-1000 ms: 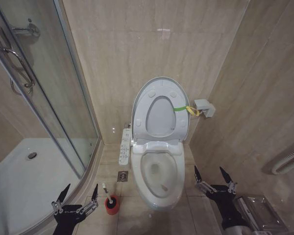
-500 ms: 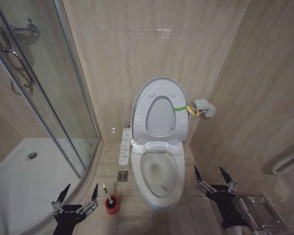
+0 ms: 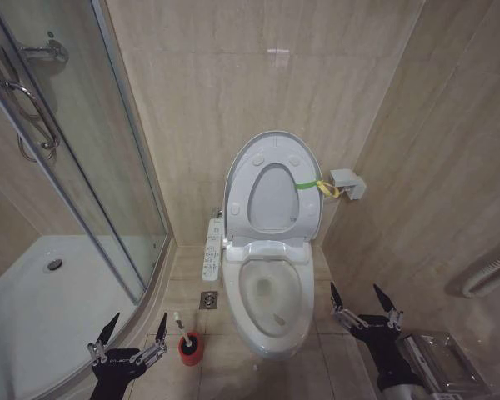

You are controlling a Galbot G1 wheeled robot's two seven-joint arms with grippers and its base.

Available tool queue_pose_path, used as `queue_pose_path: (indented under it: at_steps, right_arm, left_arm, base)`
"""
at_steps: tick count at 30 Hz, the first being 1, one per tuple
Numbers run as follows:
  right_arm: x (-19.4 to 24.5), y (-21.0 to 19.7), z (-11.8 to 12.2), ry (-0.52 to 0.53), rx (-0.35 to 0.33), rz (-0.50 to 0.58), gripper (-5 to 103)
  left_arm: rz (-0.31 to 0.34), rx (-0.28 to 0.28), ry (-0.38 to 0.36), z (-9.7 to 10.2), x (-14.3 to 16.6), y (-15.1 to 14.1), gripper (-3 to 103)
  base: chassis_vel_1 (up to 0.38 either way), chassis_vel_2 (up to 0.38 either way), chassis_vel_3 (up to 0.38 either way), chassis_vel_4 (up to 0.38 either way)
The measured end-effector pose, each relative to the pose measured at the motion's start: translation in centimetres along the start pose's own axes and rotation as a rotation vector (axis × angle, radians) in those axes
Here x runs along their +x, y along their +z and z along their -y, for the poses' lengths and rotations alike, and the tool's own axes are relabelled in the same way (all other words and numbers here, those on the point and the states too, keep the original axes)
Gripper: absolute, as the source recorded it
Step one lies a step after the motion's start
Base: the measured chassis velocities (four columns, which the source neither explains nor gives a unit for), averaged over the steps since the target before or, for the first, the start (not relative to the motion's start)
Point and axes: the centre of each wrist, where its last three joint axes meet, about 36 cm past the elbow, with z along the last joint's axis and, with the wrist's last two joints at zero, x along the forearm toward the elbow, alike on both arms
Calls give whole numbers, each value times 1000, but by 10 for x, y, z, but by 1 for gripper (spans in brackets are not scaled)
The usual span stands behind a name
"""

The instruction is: Open the toilet lid, clean the toilet bowl with a toilet brush, close the toilet lid, and flush.

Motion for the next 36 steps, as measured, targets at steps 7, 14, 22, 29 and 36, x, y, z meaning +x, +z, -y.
queue_pose_path:
  at_steps: [7,14,22,29,36]
  right_arm:
    - [0,0,0,0,0,0,100]
    - [0,0,0,0,0,0,100]
    - [0,0,0,0,0,0,100]
    - [0,0,0,0,0,0,100]
    - [0,0,0,0,0,0,100]
  left_arm:
    - [0,0,0,0,0,0,100]
    - [0,0,0,0,0,0,100]
    - [0,0,0,0,0,0,100]
    - [0,0,0,0,0,0,100]
    - [0,0,0,0,0,0,100]
  base:
    - [0,0,0,0]
    - [0,0,0,0]
    - [0,0,0,0]
    - [0,0,0,0]
    - [0,0,0,0]
